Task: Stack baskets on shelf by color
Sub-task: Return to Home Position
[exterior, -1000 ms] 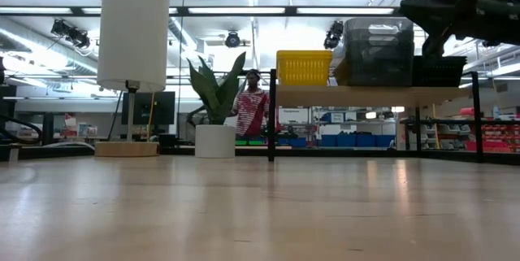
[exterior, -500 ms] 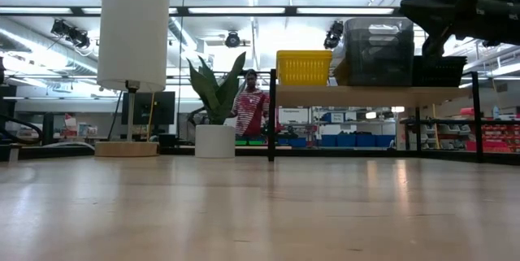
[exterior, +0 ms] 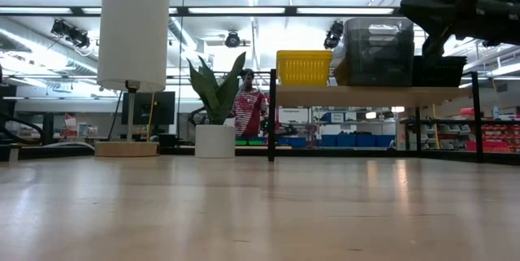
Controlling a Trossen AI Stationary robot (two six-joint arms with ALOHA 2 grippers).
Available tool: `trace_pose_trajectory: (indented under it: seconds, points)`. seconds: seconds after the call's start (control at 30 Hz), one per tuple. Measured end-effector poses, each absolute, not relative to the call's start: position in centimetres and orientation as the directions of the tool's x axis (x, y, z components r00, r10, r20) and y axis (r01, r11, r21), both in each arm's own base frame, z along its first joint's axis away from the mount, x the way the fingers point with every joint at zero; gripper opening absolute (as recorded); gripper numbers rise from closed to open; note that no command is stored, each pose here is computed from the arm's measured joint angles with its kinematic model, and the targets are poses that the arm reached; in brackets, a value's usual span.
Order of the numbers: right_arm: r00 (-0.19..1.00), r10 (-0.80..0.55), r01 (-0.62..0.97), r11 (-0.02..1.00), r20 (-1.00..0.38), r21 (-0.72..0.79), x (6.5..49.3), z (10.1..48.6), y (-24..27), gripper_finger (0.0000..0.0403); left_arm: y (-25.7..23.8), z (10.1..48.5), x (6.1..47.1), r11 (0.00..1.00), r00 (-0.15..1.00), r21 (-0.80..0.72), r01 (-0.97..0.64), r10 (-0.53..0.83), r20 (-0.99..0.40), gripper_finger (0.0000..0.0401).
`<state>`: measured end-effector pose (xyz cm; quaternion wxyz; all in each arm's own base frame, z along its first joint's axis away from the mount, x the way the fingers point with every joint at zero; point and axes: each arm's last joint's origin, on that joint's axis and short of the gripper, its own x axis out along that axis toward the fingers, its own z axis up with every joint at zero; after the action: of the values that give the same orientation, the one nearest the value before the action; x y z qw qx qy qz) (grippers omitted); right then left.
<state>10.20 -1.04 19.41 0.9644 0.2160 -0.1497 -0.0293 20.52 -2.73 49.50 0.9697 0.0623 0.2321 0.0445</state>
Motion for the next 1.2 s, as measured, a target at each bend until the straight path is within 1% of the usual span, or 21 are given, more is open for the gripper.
trace_pose_trajectory:
  seconds: [0.1,0.3,0.53,0.67,0.8,0.97,1.2]
  points:
    - [0.953,-0.121,-0.008,0.905,0.277,0.425,10.2,19.4,-1.0,0.0038,-2.5,50.0,18.6,0.984,0.892,0.162,-0.068,0.133,-0.431,0.0034]
    - [0.953,-0.121,-0.008,0.905,0.277,0.425,10.2,19.4,-1.0,0.0040,-2.1,49.8,16.6,0.983,0.862,0.161,-0.093,0.160,-0.480,0.0027]
    - [0.953,-0.121,-0.008,0.905,0.276,0.426,10.2,19.4,-1.0,0.0038,-1.9,49.2,15.9,0.969,0.820,0.225,-0.097,0.206,-0.534,0.0021]
    - [0.953,-0.121,-0.008,0.905,0.276,0.425,10.2,19.4,-1.0,0.0040,-1.6,48.0,14.6,0.961,0.837,0.243,-0.131,0.239,-0.492,0.0027]
    - [0.953,-0.121,-0.009,0.905,0.278,0.425,10.2,19.4,-1.0,0.0038,-1.4,45.6,13.8,0.966,0.895,0.196,-0.167,0.232,-0.380,0.0033]
    - [0.951,-0.121,-0.013,0.905,0.286,0.424,10.2,19.5,-1.0,0.0039,-1.2,41.9,13.5,0.968,0.935,0.158,-0.193,0.231,-0.268,0.0031]
    - [0.950,-0.121,-0.013,0.905,0.287,0.425,10.2,19.5,-1.0,0.0038,-1.2,36.7,13.1,0.972,0.961,0.114,-0.207,0.224,-0.162,0.0024]
